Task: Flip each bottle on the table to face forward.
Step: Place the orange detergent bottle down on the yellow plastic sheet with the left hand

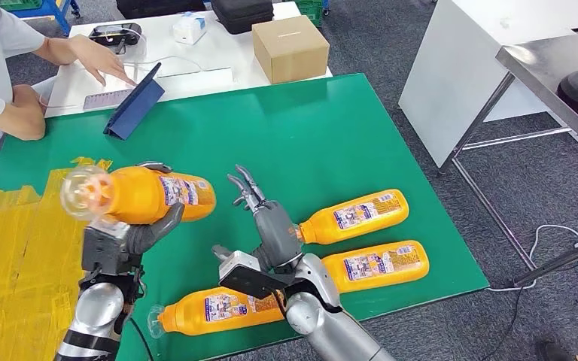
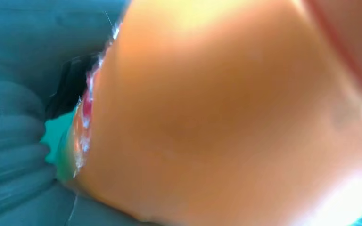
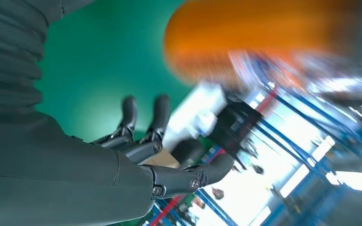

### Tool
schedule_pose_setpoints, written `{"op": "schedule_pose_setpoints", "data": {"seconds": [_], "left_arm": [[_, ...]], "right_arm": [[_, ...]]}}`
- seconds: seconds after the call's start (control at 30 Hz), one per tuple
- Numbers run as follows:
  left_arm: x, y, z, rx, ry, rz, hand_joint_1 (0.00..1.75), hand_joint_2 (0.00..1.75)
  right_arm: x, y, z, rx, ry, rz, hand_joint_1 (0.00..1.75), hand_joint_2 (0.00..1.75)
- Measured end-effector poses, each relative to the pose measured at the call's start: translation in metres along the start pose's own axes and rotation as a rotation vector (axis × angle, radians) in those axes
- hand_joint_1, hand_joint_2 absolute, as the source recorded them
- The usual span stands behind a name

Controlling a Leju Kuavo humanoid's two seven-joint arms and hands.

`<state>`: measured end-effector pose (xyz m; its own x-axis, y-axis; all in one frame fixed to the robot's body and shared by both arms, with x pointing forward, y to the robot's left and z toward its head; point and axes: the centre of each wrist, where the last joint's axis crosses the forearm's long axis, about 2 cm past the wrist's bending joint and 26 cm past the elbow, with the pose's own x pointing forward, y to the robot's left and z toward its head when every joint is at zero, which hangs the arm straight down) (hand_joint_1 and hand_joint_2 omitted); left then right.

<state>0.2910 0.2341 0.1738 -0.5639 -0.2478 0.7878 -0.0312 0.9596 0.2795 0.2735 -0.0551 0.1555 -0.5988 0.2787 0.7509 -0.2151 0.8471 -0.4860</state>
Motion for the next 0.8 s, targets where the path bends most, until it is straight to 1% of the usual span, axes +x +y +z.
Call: {"op": "schedule_pose_setpoints", "data": {"seconds": [0.07,0.17,0.3,0.4,0.53,0.63,0.8], "left_arm": [[0.0,0.011,-0.006,0.061,-0.02,-0.231,1.75,1.75],[-0.001,0.031,-0.012,0.123,-0.039,-0.521,1.75,1.75],[-0.003,0.053,-0.015,0.131,-0.036,-0.821,1.75,1.75],[-0.004,0.066,-0.016,0.131,-0.031,-0.948,1.75,1.75],[-0.005,0.077,-0.018,0.113,-0.017,-1.23,1.75,1.75],[-0.006,0.087,-0.023,0.091,0.002,-1.378,1.75,1.75],[-0.014,0.1,-0.039,-0.016,0.117,-1.51,1.75,1.75]], "right_arm": [[0.008,-0.011,0.004,-0.07,-0.046,0.001,0.0,1.75],[0.021,-0.03,0.012,-0.203,-0.128,0.063,0.0,1.75],[0.034,-0.052,0.024,-0.322,-0.192,0.121,0.0,1.75],[0.04,-0.063,0.031,-0.378,-0.222,0.16,0.0,1.75],[0.045,-0.072,0.039,-0.46,-0.246,0.223,0.0,1.75],[0.048,-0.081,0.045,-0.528,-0.254,0.246,0.0,1.75],[0.056,-0.091,0.051,-0.574,-0.297,0.265,0.0,1.75]]}}
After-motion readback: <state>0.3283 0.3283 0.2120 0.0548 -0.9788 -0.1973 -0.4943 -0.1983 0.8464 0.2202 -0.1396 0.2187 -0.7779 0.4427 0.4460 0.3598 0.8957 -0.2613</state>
